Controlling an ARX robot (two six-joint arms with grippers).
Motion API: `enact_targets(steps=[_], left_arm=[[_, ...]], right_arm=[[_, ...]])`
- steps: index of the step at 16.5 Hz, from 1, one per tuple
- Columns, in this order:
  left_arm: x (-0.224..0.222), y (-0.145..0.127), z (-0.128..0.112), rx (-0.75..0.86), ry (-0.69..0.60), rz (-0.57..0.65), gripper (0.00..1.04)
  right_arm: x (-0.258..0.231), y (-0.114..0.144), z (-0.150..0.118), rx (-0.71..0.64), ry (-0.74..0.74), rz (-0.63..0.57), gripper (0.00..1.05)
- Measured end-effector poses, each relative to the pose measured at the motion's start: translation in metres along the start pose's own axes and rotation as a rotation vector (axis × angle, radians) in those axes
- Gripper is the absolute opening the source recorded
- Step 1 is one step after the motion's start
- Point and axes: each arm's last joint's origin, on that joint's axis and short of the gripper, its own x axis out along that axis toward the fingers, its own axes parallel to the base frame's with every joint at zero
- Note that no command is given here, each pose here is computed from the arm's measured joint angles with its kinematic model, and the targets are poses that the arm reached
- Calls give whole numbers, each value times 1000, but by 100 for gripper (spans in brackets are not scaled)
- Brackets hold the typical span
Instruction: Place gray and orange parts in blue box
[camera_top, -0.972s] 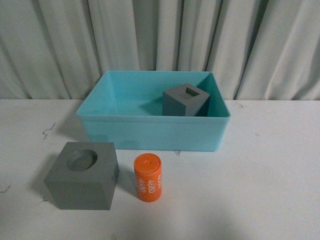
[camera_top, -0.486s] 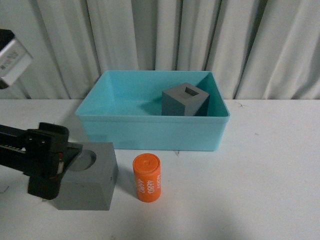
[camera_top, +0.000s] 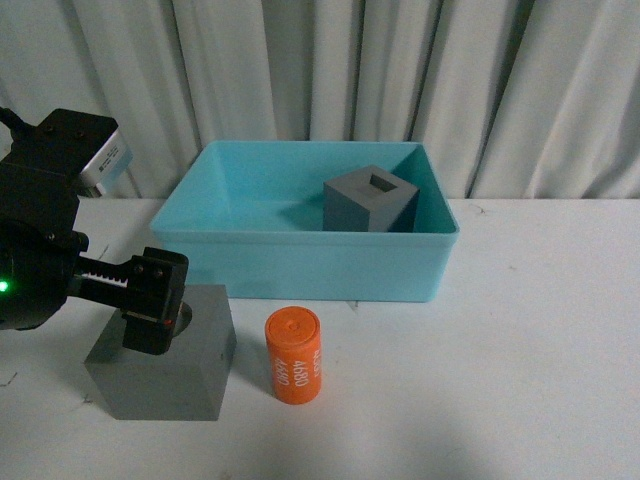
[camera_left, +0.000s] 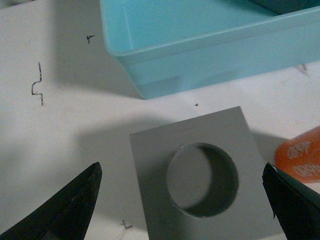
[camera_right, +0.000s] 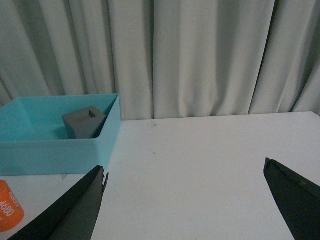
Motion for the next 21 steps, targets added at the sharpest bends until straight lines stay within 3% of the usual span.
enact_targets(steps=[4,19,21], left_arm=[[22,13,-11,6,67,46,98],[41,8,-15,19,100,41,98],[42,5,-16,19,104,23,80]], right_arm=[[0,0,0,0,0,0,98],[0,0,0,0,0,0,98],[0,0,0,0,0,0,98]])
